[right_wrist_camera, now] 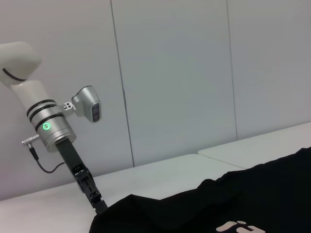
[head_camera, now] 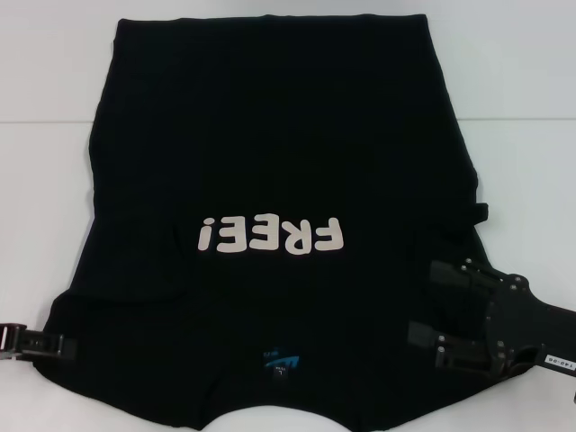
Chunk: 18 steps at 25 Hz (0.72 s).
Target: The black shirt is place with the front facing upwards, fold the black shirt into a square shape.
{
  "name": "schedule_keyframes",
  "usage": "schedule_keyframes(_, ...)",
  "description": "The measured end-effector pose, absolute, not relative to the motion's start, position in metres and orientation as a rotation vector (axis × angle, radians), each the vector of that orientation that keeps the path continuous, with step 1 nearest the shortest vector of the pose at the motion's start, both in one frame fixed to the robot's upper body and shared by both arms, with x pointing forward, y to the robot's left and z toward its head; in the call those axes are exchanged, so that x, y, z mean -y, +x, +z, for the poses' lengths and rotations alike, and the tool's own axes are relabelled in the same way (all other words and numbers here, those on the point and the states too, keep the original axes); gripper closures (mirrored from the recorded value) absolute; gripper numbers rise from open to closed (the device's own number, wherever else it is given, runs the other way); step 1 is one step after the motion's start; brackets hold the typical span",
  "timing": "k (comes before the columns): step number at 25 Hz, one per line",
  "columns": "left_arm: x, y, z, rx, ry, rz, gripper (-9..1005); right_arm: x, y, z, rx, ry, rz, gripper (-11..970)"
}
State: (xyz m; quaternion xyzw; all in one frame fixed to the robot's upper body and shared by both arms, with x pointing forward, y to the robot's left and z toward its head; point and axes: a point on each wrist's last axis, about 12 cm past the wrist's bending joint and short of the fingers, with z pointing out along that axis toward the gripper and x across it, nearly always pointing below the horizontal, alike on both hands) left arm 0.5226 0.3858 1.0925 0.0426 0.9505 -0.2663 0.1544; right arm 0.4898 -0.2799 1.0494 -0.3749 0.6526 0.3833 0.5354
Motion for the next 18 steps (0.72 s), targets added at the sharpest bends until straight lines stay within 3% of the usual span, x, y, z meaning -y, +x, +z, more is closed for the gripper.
schedule_keyframes(12, -0.3830, 0.5223, 1.0880, -2.745, 0.132, -0.800, 202, 0.2793, 0.4903, 1.0497, -1.553, -0.896, 0.915, 28)
schedule_keyframes(18, -0.3806, 0.5235, 1.0870, -2.754, 0.173, -0.762, 299, 0.2791, 0.4906, 1.0499, -1.553, -0.895, 0.917, 28)
